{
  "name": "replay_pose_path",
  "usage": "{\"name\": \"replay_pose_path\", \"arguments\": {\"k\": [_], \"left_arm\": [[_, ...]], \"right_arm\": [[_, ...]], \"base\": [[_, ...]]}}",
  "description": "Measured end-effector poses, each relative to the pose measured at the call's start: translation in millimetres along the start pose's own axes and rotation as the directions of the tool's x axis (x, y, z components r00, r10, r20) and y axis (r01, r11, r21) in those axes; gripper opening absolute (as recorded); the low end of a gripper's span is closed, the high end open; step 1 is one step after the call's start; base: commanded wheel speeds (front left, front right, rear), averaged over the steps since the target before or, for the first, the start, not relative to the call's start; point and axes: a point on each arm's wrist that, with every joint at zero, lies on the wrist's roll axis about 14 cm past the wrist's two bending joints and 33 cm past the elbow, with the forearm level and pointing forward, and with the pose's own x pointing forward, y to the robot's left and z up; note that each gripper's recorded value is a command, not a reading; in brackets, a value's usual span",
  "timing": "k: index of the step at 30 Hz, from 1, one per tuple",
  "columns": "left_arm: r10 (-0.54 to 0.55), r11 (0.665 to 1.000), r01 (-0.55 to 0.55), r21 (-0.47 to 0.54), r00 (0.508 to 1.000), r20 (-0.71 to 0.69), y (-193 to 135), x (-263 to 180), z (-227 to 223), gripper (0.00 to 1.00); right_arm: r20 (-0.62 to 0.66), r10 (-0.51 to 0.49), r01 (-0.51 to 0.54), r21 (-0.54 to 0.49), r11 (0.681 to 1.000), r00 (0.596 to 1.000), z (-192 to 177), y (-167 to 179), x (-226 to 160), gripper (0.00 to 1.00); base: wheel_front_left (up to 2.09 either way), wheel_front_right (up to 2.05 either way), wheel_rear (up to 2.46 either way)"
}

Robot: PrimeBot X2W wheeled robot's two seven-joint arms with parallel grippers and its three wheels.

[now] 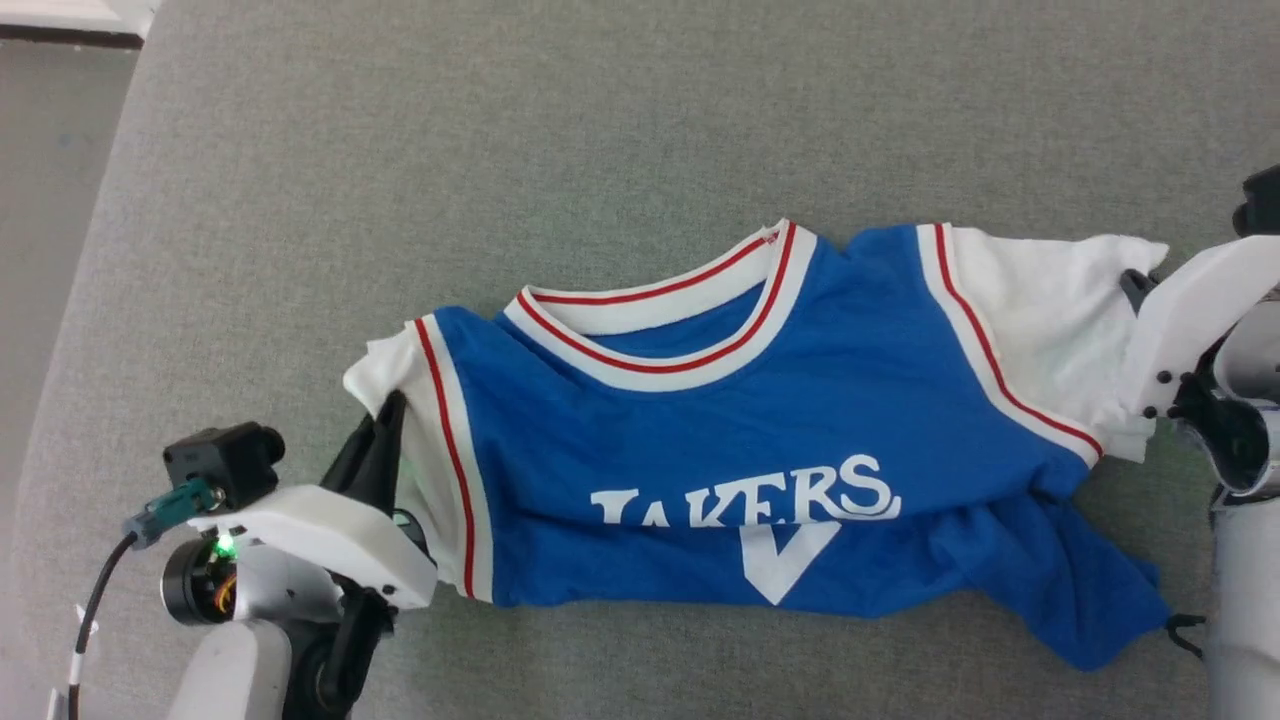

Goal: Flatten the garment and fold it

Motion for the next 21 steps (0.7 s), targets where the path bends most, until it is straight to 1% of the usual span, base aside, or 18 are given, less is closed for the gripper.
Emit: {"name": "replay_pose_path", "arguments": {"k": [2,4,8,11,15,18,20,21], "left_arm": [[-0.011,1.0,0.011,0.011,0.999,0.049,-3.1,-0.6,12.8,0.0],[-0.038,0.999,0.035,0.031,0.994,0.107,-10.9,-0.1,30.6,0.0],[-0.121,0.989,0.099,0.108,0.966,0.228,-34.9,-0.2,75.9,0.0],[-0.194,0.974,0.143,0.176,0.929,0.315,-57.7,-3.5,115.3,0.0],[-0.287,0.944,0.183,0.274,0.864,0.414,-91.6,-13.9,171.7,0.0],[-0.354,0.918,0.212,0.335,0.821,0.448,-117.4,-22.9,205.0,0.0],[-0.382,0.908,0.229,0.351,0.797,0.468,-132.5,-28.3,225.5,0.0],[-0.401,0.898,0.233,0.373,0.783,0.476,-140.7,-31.0,235.9,0.0]], "right_arm": [[0.087,0.009,-0.01,0.012,1.0,0.996,14.4,2.8,-7.3,0.0],[0.191,0.018,-0.021,0.01,1.0,0.981,34.8,5.8,-19.1,0.0],[0.373,0.05,-0.057,0.008,0.998,0.926,80.4,15.5,-49.4,0.0],[0.5,0.077,-0.084,-0.009,0.996,0.863,117.8,25.1,-79.7,0.0],[0.647,0.103,-0.086,-0.057,0.995,0.755,169.2,36.0,-128.7,0.0],[0.714,0.127,-0.076,-0.104,0.992,0.689,198.6,46.4,-163.8,0.0],[0.742,0.145,-0.064,-0.137,0.988,0.654,214.1,53.8,-185.0,0.0],[0.759,0.151,-0.054,-0.151,0.987,0.633,222.0,56.2,-196.4,0.0]], "base": [[0.0,0.0,0.0],[0.0,0.0,0.0],[0.0,0.0,0.0],[0.0,0.0,0.0],[0.0,0.0,0.0],[0.0,0.0,0.0],[0.0,0.0,0.0],[0.0,0.0,0.0]]}}
